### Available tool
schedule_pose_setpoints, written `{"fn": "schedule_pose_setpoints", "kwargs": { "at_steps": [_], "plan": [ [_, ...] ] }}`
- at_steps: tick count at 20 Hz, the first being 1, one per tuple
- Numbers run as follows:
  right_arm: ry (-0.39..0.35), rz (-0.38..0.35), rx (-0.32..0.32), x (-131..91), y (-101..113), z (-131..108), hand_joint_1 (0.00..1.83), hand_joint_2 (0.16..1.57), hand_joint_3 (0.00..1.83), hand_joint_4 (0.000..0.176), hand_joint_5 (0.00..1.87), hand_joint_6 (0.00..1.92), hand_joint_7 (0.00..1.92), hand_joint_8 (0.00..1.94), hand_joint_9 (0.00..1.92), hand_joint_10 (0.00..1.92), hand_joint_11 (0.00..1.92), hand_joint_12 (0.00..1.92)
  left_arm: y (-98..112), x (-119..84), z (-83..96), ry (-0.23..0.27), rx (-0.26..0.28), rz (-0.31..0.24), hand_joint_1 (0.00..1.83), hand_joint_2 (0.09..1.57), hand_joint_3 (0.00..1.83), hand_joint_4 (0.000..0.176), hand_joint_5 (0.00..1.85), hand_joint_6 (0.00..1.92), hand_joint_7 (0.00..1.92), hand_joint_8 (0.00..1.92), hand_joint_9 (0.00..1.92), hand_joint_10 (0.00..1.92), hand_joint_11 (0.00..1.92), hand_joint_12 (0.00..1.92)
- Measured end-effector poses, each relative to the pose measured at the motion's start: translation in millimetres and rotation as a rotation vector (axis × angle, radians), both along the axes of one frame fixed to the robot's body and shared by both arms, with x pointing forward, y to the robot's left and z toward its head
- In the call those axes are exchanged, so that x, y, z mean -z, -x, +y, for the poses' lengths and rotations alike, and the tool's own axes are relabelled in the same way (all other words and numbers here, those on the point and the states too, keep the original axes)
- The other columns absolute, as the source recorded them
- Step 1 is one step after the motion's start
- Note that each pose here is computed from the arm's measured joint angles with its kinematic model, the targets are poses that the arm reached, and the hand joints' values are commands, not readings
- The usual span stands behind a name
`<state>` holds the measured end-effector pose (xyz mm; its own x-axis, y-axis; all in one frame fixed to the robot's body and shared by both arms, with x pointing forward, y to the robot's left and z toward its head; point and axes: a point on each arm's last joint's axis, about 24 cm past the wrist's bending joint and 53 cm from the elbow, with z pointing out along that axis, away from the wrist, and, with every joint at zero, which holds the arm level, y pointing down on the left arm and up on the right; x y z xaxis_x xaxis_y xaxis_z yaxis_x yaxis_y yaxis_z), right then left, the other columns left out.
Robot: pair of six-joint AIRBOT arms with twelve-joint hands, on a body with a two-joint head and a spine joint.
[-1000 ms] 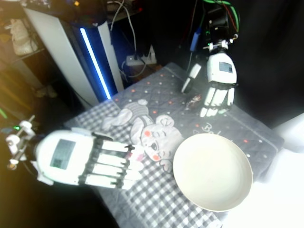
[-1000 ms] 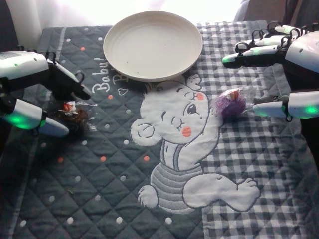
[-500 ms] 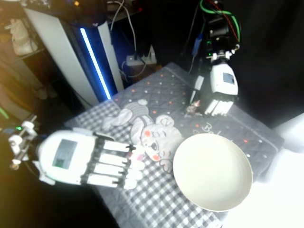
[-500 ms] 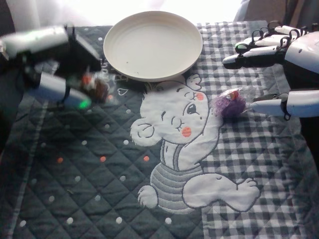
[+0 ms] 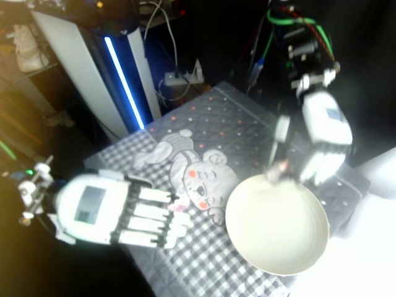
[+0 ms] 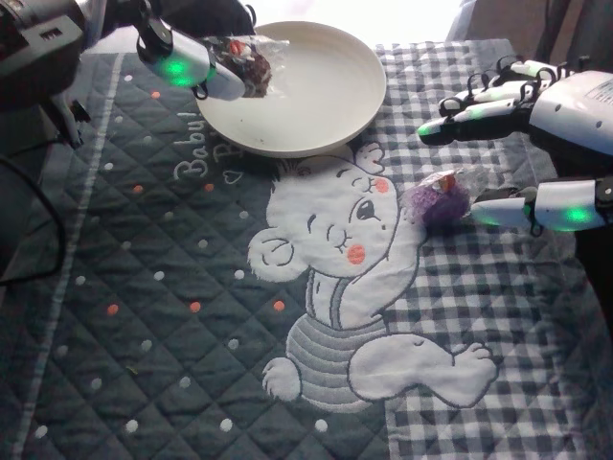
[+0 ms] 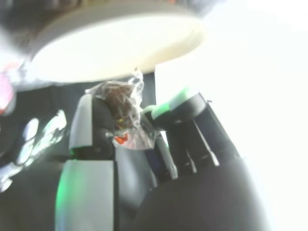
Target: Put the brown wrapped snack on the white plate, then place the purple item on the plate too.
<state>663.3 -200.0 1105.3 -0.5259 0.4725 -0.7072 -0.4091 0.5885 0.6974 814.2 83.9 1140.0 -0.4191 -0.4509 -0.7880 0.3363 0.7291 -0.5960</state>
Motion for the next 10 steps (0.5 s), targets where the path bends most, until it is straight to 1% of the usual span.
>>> {"fn": "schedule_pose_setpoints", "kwargs": {
  "at_steps": [1,2,3,4,5,6,7,8,9,10],
  "plan": [
    [0.002,0.001,-0.008,1,1,2,0.75,1.13,0.00,0.114,0.45,0.00,0.33,0.00,0.31,0.00,0.00,0.95,-1,-3,1.2,-0.005,-0.002,-0.004,1.01,0.98,0.00,0.031,0.76,0.07,0.71,0.44,0.61,0.99,0.48,1.57],
    [0.001,0.002,-0.010,2,2,3,0.72,1.12,0.00,0.113,0.44,0.00,0.34,0.00,0.32,0.00,0.00,0.95,-2,-4,2.9,-0.004,-0.005,-0.006,0.97,0.94,0.00,0.064,0.64,0.01,0.66,0.27,0.49,1.06,0.37,1.57],
    [-0.002,0.002,-0.012,2,2,4,0.74,1.11,0.00,0.111,0.44,0.00,0.34,0.00,0.32,0.00,0.00,0.96,-1,-5,4.5,-0.004,-0.004,-0.006,0.93,0.94,0.00,0.091,0.55,0.00,0.60,0.11,0.49,0.82,0.33,1.41],
    [-0.006,0.003,-0.013,1,2,4,0.75,1.08,0.00,0.134,0.38,0.00,0.29,0.00,0.29,0.00,0.00,0.94,3,-4,5.5,-0.004,0.002,-0.005,0.92,0.92,0.00,0.092,0.51,0.01,0.53,0.03,0.53,0.47,0.31,1.15],
    [-0.006,0.003,-0.013,1,2,5,0.79,1.05,0.00,0.148,0.35,0.00,0.26,0.00,0.27,0.00,0.00,0.91,8,-1,6.5,-0.003,0.014,-0.005,0.91,0.91,0.00,0.105,0.47,0.01,0.49,0.01,0.58,0.23,0.29,1.04],
    [-0.008,0.003,-0.014,2,2,5,0.82,1.03,0.00,0.161,0.31,0.00,0.23,0.00,0.25,0.00,0.00,0.87,13,2,6.6,-0.005,0.022,-0.001,0.95,0.90,0.00,0.123,0.45,0.00,0.43,0.00,0.56,0.08,0.24,0.94],
    [-0.010,0.006,-0.017,3,3,7,0.85,1.01,0.00,0.173,0.30,0.00,0.24,0.01,0.26,0.01,0.00,0.86,18,7,6.3,-0.008,0.032,0.005,0.97,0.89,0.00,0.135,0.45,0.00,0.40,0.00,0.52,0.03,0.20,0.90],
    [-0.011,0.007,-0.020,4,3,9,0.84,1.00,0.00,0.175,0.29,0.00,0.22,0.00,0.25,0.00,0.00,0.83,24,10,5.4,-0.008,0.044,0.007,0.98,0.87,0.00,0.126,0.45,0.00,0.39,0.00,0.48,0.01,0.22,0.84],
    [-0.012,0.008,-0.024,5,4,10,0.86,0.99,0.00,0.174,0.28,0.02,0.22,0.00,0.23,0.01,0.00,0.46,35,12,4.3,0.001,0.071,0.005,0.95,0.90,0.00,0.104,0.46,0.00,0.39,0.00,0.49,0.00,0.27,0.79],
    [-0.010,0.008,-0.026,6,4,11,0.88,0.98,0.00,0.175,0.27,0.02,0.22,0.00,0.22,0.01,0.00,0.39,42,12,4.5,0.005,0.086,0.001,0.92,0.91,0.00,0.102,0.47,0.00,0.40,0.00,0.51,0.01,0.30,0.79]
  ]
}}
